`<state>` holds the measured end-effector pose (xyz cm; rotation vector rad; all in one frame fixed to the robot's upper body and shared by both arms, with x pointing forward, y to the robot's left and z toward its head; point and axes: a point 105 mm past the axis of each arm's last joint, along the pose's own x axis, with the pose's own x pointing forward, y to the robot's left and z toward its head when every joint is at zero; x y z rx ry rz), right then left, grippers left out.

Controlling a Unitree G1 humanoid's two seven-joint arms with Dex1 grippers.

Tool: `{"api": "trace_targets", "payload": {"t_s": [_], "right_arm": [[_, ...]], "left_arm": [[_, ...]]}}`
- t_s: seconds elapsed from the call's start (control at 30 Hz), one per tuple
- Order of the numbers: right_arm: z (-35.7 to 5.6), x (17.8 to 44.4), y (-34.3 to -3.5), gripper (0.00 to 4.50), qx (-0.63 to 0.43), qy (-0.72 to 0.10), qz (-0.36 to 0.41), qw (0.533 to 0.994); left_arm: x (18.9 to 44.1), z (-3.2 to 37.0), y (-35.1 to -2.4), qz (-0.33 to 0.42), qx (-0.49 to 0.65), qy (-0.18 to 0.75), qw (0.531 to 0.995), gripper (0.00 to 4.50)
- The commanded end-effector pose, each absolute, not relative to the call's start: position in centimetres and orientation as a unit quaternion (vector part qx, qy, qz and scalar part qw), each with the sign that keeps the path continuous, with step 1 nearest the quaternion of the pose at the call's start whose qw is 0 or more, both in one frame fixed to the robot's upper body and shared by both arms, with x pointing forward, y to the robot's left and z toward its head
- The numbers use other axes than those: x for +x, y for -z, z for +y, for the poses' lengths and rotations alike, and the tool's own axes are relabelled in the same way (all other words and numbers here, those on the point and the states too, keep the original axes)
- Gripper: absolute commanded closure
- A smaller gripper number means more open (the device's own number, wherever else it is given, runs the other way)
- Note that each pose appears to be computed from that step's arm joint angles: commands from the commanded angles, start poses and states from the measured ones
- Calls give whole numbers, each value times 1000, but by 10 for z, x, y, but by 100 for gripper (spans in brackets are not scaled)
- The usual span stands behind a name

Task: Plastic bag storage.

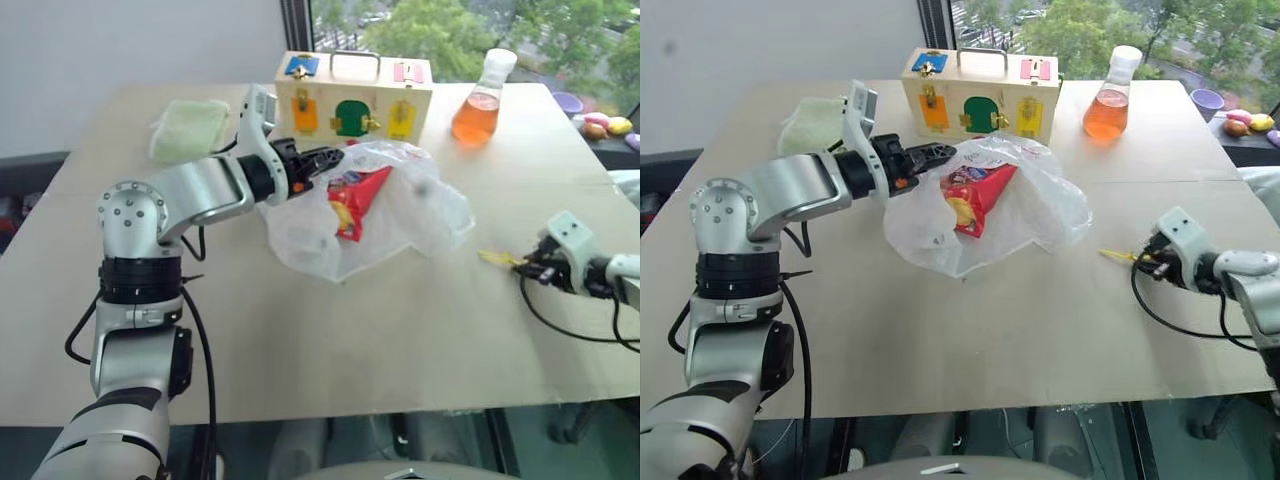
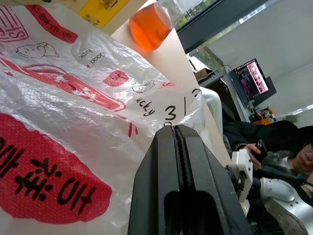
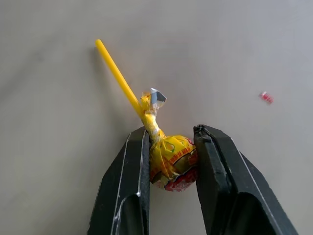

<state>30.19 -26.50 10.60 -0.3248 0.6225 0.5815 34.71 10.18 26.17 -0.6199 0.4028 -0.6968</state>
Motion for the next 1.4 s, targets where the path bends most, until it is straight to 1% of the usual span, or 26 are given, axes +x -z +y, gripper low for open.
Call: {"api": "trace_targets", "payload": {"t_s": [0.03, 0.1, 0.13, 0.2, 0.23, 0.27, 0.3, 0.33, 0.4, 0.43, 0.5, 0.57, 0.6, 0.63, 0.67, 0.7, 0.73, 0.8, 0.83, 0.93, 1.0, 1.07, 1.2, 1.27, 1.37, 1.4], "right_arm": [[-188, 263, -157, 373, -85, -431, 222, 870], [-156, 252, -166, 373, -64, -474, 197, 856], [-138, 255, -168, 373, -53, -484, 182, 854], [-96, 287, -170, 373, -28, -464, 145, 873], [-80, 314, -172, 373, -26, -433, 128, 892], [-70, 331, -173, 373, -30, -410, 119, 904], [-66, 361, -174, 373, -37, -359, 103, 927], [-62, 379, -175, 373, -46, -326, 92, 940], [-55, 410, -179, 373, -88, -287, 61, 952], [-53, 420, -181, 373, -104, -275, 48, 955], [-44, 427, -184, 264, -136, -277, 28, 951], [-43, 425, -189, 183, -178, -278, 8, 944], [-44, 416, -191, 138, -164, -299, 6, 940], [-45, 406, -194, 138, -144, -321, 4, 936], [-45, 399, -197, 61, -129, -336, 3, 933], [-46, 384, -199, 23, -121, -363, 1, 924], [-47, 360, -202, 4, -111, -402, -2, 909], [-51, 318, -207, 4, -95, -454, -2, 886], [-59, 303, -211, 4, -101, -454, -7, 885], [-83, 265, -214, 4, -109, -444, -19, 889], [-97, 254, -208, 4, -120, -408, -11, 905], [-113, 256, -203, 4, -129, -340, -6, 932], [-144, 287, -191, 4, -133, -181, 19, 974], [-146, 308, -186, 4, -117, -143, 26, 982], [-145, 340, -173, 4, -87, -117, 44, 988], [-147, 348, -168, 58, -78, -109, 48, 990]], "left_arm": [[343, 102, -277, 166, -298, 347, 874, 450], [345, 102, -277, 167, -297, 347, 874, 450], [347, 102, -278, 168, -297, 347, 874, 450], [348, 102, -278, 171, -290, 350, 874, 450], [347, 103, -279, 171, -286, 353, 874, 450], [347, 102, -280, 171, -284, 354, 875, 450], [347, 102, -281, 169, -281, 355, 875, 450], [347, 102, -282, 168, -280, 356, 876, 450], [346, 100, -284, 166, -278, 359, 875, 450], [346, 99, -284, 166, -278, 360, 875, 450], [343, 97, -284, 164, -276, 364, 874, 450], [342, 98, -283, 162, -277, 362, 875, 450], [342, 99, -282, 160, -278, 359, 876, 450], [343, 99, -282, 159, -278, 358, 877, 450], [342, 99, -281, 158, -278, 357, 878, 450], [342, 99, -280, 157, -272, 358, 879, 450], [342, 98, -278, 155, -269, 356, 881, 450], [343, 97, -275, 154, -268, 355, 882, 450], [345, 97, -274, 151, -265, 351, 885, 450], [346, 95, -275, 140, -257, 363, 885, 450], [345, 93, -275, 137, -247, 374, 883, 450], [345, 91, -273, 138, -241, 379, 883, 450], [346, 86, -272, 137, -234, 392, 879, 450], [347, 84, -272, 137, -232, 395, 878, 450], [345, 82, -272, 136, -225, 400, 878, 450], [345, 82, -272, 134, -221, 400, 879, 450]]}}
